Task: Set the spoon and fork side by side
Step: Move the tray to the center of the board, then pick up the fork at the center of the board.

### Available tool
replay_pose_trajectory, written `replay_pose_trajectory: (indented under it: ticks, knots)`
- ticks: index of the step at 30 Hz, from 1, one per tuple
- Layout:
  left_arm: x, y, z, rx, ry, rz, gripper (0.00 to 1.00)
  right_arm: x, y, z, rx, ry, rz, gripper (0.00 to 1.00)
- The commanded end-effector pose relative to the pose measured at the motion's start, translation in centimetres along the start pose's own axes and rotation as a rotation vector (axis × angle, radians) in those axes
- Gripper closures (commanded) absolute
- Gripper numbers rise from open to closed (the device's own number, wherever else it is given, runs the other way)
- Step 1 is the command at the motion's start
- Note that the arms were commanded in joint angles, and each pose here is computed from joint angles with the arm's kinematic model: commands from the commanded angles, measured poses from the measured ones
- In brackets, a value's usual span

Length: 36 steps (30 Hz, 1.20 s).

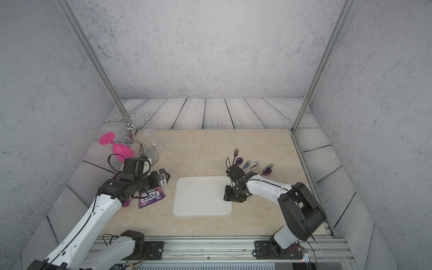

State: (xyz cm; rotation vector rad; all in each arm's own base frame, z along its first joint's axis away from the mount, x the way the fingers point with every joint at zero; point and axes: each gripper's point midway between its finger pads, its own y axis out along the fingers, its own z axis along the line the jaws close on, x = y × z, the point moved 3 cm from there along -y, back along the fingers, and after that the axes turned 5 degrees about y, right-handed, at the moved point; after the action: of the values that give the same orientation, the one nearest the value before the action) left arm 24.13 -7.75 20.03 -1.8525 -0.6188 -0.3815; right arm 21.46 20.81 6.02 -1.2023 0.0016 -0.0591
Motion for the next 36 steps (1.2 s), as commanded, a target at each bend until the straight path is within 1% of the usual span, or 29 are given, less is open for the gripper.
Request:
replay_pose_trajectory:
  ticks: [1,3,8,13,15,17,19,21,25,27,29,32,36]
  knots:
    - [-0.6,0.0,0.5,0.015,-0.023,0.016,0.00,-0.3,0.5,0.6,0.039,-0.006,0.036,0.52]
    - [-1.1,0.6,0.0,-0.035,-0.020,0.032,0.00,-0.5,0.8,1.0,0.059,-0.001,0.047,0.54]
    - [-2.2,2.2,-0.6,-0.118,-0.070,0.064,0.01,-0.8,0.9,1.6,0.070,-0.021,0.051,0.55]
    - [-2.5,2.7,-0.7,-0.131,-0.076,0.070,0.00,-0.9,0.9,2.0,0.056,-0.042,0.055,0.55]
    - [-2.4,2.6,-0.6,-0.126,-0.067,0.068,0.00,-0.9,0.7,1.6,0.027,-0.037,0.051,0.55]
    - [-2.2,2.3,-0.5,-0.109,-0.057,0.066,0.01,-0.6,-0.3,0.8,-0.032,-0.026,0.009,0.52]
    - [-1.9,1.9,-0.5,-0.095,-0.041,0.057,0.01,0.0,-2.0,-0.1,-0.096,-0.017,-0.071,0.46]
    - [-1.5,1.6,-0.5,-0.089,-0.026,0.042,0.00,0.6,-3.9,-0.8,-0.158,-0.014,-0.148,0.44]
    - [-1.0,1.5,-1.0,-0.111,-0.004,0.039,0.01,3.0,-7.5,-1.9,-0.281,-0.033,-0.261,0.44]
    - [-1.1,1.8,-1.3,-0.129,0.000,0.060,0.00,5.4,-9.2,-1.8,-0.297,-0.024,-0.310,0.44]
    - [-1.3,2.1,-1.5,-0.139,-0.001,0.076,0.01,7.7,-10.3,-1.6,-0.263,0.005,-0.339,0.45]
    - [-1.5,2.4,-1.6,-0.148,-0.003,0.094,0.00,11.5,-10.5,-1.2,-0.243,0.028,-0.372,0.48]
    - [-1.5,2.6,-1.8,-0.156,0.007,0.106,0.00,15.6,-9.2,-0.4,-0.232,0.060,-0.346,0.53]
